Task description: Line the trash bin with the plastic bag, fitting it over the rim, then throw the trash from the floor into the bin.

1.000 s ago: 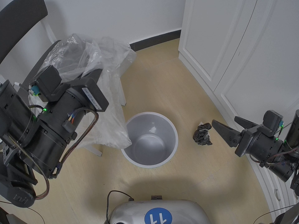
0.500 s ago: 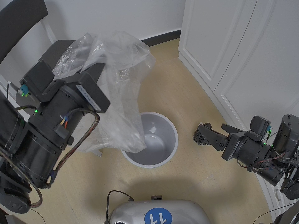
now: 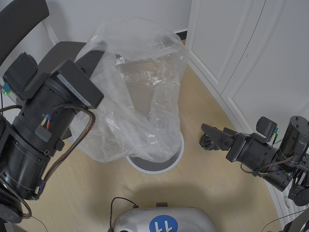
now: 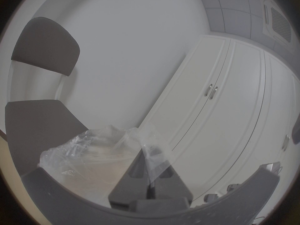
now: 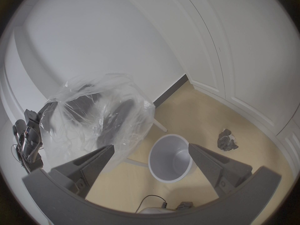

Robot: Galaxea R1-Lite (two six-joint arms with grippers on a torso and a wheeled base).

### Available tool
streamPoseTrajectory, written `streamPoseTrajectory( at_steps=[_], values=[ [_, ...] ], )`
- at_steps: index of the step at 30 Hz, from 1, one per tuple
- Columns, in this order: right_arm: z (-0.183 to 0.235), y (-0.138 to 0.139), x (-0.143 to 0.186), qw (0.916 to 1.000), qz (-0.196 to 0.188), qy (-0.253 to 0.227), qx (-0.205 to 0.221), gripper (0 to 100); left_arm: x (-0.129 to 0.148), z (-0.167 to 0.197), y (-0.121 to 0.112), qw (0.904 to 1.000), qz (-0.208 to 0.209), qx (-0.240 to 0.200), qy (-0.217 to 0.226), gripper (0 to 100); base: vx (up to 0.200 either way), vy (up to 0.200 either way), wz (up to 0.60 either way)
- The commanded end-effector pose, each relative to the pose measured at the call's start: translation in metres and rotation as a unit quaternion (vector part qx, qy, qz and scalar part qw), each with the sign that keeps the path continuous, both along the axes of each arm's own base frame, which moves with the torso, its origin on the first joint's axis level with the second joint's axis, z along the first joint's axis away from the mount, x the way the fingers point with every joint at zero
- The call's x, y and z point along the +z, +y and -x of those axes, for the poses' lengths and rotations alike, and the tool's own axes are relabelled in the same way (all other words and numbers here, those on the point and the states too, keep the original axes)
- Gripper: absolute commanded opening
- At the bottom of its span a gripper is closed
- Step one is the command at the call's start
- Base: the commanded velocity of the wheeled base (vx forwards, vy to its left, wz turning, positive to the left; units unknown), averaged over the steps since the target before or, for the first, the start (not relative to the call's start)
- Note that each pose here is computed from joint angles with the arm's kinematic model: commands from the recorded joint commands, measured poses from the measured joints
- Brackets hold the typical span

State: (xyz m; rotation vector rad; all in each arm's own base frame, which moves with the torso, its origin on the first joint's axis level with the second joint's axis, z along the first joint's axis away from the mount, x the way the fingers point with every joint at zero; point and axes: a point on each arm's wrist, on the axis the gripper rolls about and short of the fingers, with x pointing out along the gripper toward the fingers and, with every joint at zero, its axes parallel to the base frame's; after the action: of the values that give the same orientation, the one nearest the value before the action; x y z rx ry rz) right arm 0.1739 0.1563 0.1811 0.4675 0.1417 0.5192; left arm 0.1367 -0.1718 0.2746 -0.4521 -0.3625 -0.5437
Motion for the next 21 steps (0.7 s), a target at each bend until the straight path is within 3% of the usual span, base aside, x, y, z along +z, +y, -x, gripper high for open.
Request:
streamPoseTrajectory(
  at_steps=[1, 7, 11, 15, 21],
  values=[
    [0.0, 0.001, 0.003, 1.0, -0.006, -0.003, 0.001, 100, 0.006, 0.007, 0.002, 0.9998, 0.015, -0.012, -0.007, 0, 0.0, 0.0, 0.0],
    [-0.004, 0.003, 0.009, 0.9992, -0.04, -0.001, 0.001, 100, 0.007, 0.011, 0.003, 0.9997, 0.015, -0.019, -0.009, 0, 0.0, 0.0, 0.0],
    [-0.009, 0.005, 0.017, 0.9954, -0.095, -0.007, 0.002, 100, 0.008, 0.013, 0.003, 0.9995, 0.018, -0.024, -0.009, 0, 0.0, 0.0, 0.0],
    [-0.01, 0.004, 0.02, 0.9898, -0.138, -0.008, 0.033, 100, 0.01, 0.02, 0.002, 0.9983, 0.034, -0.046, -0.007, 0, 0.0, 0.0, 0.0],
    [-0.017, 0.008, 0.012, 0.9872, -0.152, 0.021, 0.041, 100, 0.011, 0.023, 0.0, 0.9973, 0.044, -0.058, -0.008, 0, 0.0, 0.0, 0.0]
  ],
)
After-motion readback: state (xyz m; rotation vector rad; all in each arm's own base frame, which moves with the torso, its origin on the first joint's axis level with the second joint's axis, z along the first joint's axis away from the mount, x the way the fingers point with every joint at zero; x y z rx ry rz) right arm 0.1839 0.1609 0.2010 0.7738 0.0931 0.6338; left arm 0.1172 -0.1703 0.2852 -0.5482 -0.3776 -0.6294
